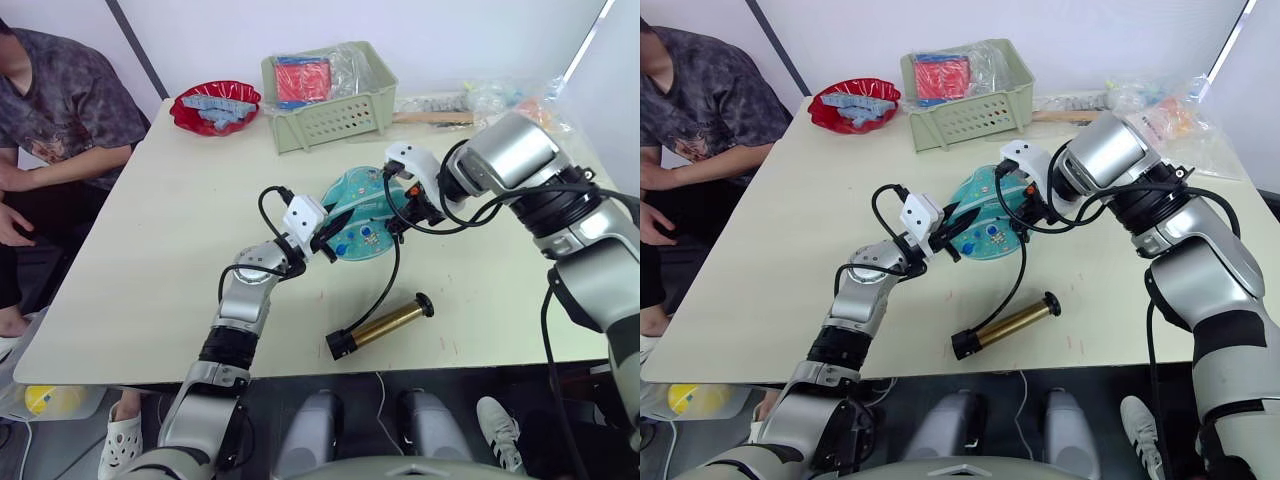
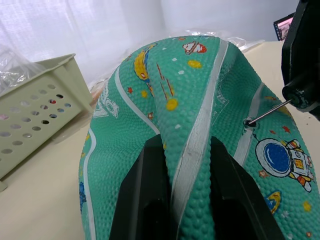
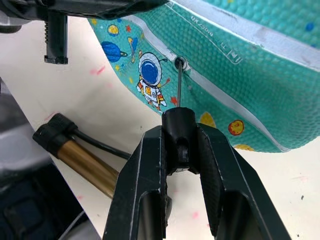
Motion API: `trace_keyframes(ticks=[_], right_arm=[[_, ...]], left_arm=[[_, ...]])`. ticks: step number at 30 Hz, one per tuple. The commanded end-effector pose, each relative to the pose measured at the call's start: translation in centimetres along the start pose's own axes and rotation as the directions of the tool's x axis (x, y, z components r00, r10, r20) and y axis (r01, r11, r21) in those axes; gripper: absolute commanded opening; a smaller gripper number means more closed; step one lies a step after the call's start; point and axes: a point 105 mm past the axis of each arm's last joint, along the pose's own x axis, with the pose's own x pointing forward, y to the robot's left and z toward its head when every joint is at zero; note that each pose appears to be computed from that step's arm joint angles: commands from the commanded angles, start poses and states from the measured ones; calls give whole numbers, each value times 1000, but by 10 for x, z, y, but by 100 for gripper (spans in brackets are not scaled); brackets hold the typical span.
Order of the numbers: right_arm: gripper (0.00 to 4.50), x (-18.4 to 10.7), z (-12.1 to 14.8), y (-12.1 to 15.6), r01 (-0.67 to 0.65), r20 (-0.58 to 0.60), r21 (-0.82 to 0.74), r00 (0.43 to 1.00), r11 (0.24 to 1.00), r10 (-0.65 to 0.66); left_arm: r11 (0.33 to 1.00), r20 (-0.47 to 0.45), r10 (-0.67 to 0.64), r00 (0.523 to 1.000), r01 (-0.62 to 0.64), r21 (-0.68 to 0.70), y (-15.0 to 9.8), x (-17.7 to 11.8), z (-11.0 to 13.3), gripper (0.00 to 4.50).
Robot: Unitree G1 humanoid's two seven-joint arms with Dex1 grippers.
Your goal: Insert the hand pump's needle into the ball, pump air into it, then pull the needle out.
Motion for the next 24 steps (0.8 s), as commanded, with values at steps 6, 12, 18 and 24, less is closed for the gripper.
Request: trace_keyframes(ticks=[6, 12, 18, 24], right_arm=[[37, -6, 18, 5, 10, -26, -88, 1000, 996, -12], [37, -6, 30, 12, -10, -39, -133, 999, 991, 5], [37, -8, 39, 16, -24, -36, -156, 999, 988, 18], [37, -9, 49, 23, -42, -25, -176, 999, 984, 39]], left_arm=[[997, -37, -75, 996, 76, 21, -20, 2, -10, 33], [996, -43, -80, 996, 81, 24, -21, 2, -12, 33], [996, -47, -81, 996, 82, 24, -22, 1, -13, 33], [996, -50, -84, 995, 86, 20, -25, 1, -15, 33]])
